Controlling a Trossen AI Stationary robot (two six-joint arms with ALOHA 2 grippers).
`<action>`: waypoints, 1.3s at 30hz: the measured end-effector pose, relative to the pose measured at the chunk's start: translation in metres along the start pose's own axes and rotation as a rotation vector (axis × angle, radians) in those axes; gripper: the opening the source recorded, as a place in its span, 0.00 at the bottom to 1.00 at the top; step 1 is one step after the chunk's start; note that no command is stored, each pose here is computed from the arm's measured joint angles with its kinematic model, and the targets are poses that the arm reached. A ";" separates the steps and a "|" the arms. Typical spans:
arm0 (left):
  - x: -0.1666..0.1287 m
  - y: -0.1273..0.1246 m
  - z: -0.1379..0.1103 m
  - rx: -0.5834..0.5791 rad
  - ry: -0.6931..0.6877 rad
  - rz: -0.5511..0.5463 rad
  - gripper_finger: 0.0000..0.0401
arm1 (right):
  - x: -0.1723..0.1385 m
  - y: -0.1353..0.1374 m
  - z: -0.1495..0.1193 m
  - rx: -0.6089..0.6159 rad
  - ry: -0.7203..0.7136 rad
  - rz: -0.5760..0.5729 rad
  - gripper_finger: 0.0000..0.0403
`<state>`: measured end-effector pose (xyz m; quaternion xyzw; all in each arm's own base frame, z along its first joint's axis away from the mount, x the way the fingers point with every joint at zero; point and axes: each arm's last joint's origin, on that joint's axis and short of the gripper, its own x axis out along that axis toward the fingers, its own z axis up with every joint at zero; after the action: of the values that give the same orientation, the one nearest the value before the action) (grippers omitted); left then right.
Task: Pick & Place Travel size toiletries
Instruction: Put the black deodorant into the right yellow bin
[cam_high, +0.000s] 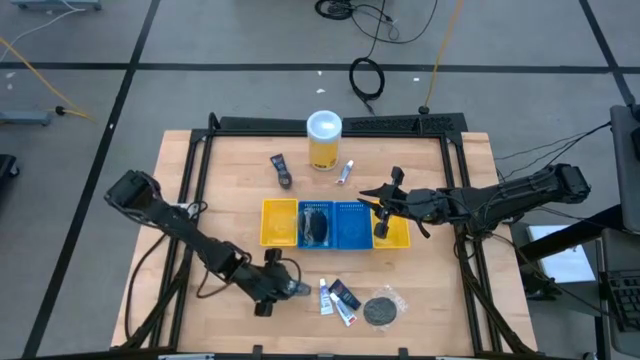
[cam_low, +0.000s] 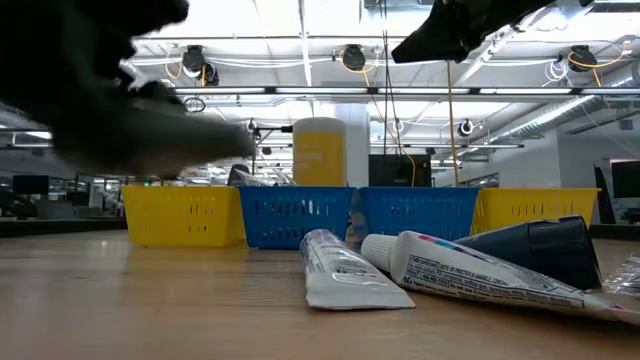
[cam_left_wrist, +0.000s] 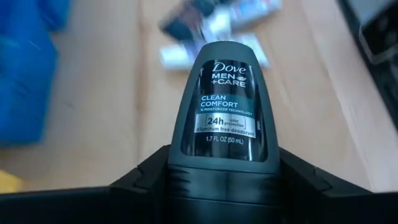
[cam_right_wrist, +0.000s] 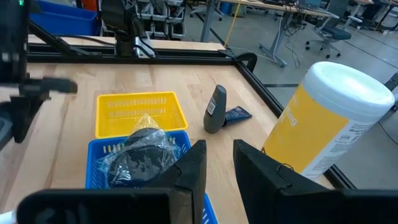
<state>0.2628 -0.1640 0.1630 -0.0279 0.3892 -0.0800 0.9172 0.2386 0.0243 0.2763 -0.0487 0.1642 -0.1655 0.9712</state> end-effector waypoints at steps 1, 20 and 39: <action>-0.005 0.002 0.004 0.001 -0.030 0.019 0.49 | 0.000 0.000 0.000 0.000 0.000 0.000 0.19; -0.054 0.056 0.064 0.194 -0.407 0.504 0.49 | 0.000 0.005 0.002 -0.058 -0.018 0.163 0.19; -0.040 0.107 0.097 0.211 -0.626 0.644 0.49 | 0.007 0.008 0.008 0.026 -0.089 0.250 0.31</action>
<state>0.3188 -0.0533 0.2469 0.1651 0.0721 0.1823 0.9666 0.2497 0.0297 0.2802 -0.0224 0.1237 -0.0431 0.9911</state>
